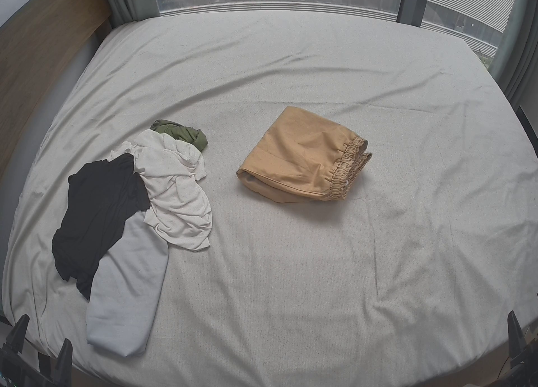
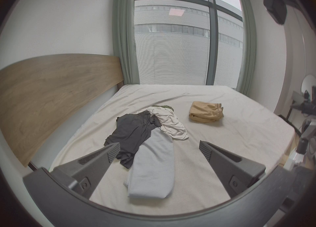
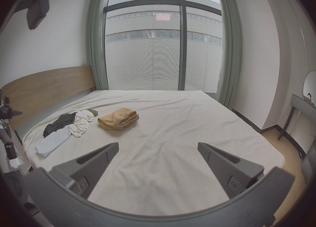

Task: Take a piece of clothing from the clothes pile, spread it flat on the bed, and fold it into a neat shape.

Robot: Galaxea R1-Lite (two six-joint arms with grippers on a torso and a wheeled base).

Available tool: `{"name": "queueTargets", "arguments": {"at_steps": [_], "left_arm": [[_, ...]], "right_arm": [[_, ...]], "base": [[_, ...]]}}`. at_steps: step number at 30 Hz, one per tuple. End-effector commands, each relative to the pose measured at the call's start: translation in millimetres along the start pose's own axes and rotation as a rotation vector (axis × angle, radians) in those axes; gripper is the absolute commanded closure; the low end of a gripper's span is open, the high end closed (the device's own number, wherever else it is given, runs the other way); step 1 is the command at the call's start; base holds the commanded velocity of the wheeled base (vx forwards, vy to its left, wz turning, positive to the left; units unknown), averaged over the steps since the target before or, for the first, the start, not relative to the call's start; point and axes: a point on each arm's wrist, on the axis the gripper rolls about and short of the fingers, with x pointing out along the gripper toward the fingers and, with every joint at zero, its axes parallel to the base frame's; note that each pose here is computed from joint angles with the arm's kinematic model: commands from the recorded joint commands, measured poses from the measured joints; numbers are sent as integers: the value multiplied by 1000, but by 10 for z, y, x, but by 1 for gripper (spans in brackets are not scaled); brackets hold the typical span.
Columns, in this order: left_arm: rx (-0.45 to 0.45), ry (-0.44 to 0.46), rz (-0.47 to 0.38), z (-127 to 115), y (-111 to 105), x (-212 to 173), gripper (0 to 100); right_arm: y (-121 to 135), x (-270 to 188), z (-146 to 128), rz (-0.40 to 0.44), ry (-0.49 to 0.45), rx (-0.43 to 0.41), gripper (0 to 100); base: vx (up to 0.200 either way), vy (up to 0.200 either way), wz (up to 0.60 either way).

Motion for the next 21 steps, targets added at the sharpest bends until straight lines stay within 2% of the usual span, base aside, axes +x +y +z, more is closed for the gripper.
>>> {"name": "queueTargets", "arguments": {"at_steps": [1,3,5,6,8,9,10,15,21], "left_arm": [[-18,-8,7,-68,8,-19,0],[-30,-19,7,-75,8,-27,0],[-26,-22,5,-76,8,-30,0],[-23,-22,5,-76,9,-30,0],[-23,-22,5,-76,8,-30,0],[-22,-22,5,-76,8,-30,0],[-20,-22,5,-76,8,-30,0],[-20,-23,5,-76,8,-31,0],[-20,-25,5,-75,8,-31,0]], "right_arm": [[-4,8,-44,-13,8,32,0],[3,5,-39,15,11,13,0],[34,-1,-58,142,35,7,0],[37,1,-65,147,38,31,0],[17,4,-56,60,22,63,0],[-4,3,-55,-29,15,48,0],[-14,3,-79,-74,35,34,0],[-2,5,-104,-8,74,-18,0],[4,5,-106,12,71,-21,0]], "base": [[0,0,0],[0,0,0],[0,0,0],[0,0,0],[0,0,0],[0,0,0],[0,0,0],[0,0,0],[0,0,0]]}}
